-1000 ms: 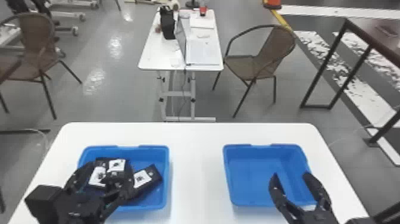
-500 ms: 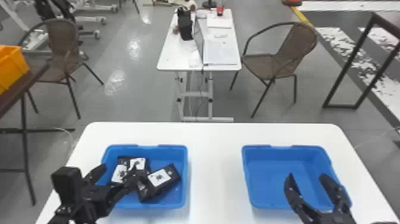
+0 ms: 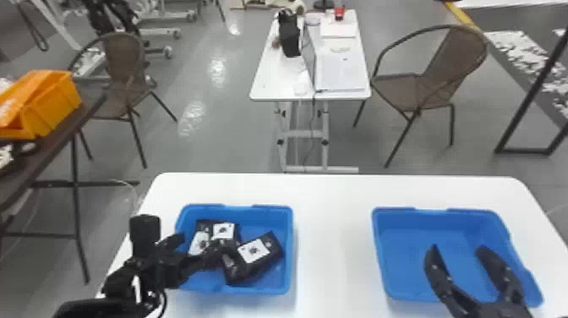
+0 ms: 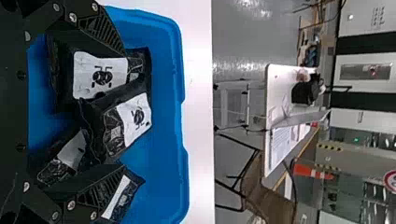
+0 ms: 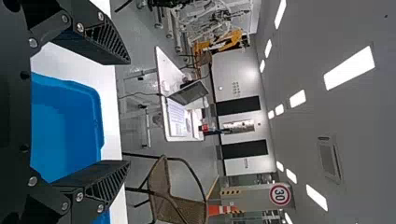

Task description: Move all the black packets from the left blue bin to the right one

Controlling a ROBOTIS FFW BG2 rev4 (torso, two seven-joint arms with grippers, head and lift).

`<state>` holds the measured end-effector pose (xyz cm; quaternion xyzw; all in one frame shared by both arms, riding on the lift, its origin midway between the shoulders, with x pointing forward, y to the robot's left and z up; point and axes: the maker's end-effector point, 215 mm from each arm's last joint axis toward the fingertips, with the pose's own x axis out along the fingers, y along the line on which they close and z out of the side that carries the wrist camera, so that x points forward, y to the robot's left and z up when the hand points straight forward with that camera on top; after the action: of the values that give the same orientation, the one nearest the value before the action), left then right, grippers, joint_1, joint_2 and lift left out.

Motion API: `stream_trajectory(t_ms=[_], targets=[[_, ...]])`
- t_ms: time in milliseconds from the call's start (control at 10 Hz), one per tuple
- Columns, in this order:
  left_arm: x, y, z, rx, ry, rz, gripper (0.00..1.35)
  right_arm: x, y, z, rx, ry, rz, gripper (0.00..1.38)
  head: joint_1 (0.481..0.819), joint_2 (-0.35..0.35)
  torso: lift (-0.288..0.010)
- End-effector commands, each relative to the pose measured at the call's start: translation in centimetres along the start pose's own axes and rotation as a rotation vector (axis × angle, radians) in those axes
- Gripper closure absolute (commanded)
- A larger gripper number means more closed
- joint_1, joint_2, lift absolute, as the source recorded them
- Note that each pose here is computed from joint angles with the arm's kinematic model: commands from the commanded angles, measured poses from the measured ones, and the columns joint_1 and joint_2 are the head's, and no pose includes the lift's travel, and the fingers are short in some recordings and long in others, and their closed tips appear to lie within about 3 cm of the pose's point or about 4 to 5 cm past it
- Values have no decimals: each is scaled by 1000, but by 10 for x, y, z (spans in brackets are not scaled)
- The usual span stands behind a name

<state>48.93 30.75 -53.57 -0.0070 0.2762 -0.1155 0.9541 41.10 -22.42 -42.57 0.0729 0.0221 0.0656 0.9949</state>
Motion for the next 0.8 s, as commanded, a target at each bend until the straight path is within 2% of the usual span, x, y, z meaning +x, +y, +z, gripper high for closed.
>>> stream_trajectory(t_ms=[0,200,300,400,500,600,700], targets=[[16,5,-5,40,49,-29,199,4,4,0,9,-3,8,283,695,103,0],[35,-8,-19,53,93,-103,200,5,4,-2,18,0,13,283,695,103,0],[40,-7,-23,84,119,-119,291,7,5,-4,28,-1,15,283,695,94,0],[44,-5,-27,110,146,-124,642,8,6,-3,28,-2,22,283,695,88,0],[46,-4,-38,88,179,-123,846,7,6,-4,33,-1,21,282,695,88,0],[47,-5,-47,67,198,-125,895,7,5,-6,39,1,20,283,695,92,0],[46,-2,-55,61,211,-118,1107,8,6,-6,42,2,22,283,695,93,0]])
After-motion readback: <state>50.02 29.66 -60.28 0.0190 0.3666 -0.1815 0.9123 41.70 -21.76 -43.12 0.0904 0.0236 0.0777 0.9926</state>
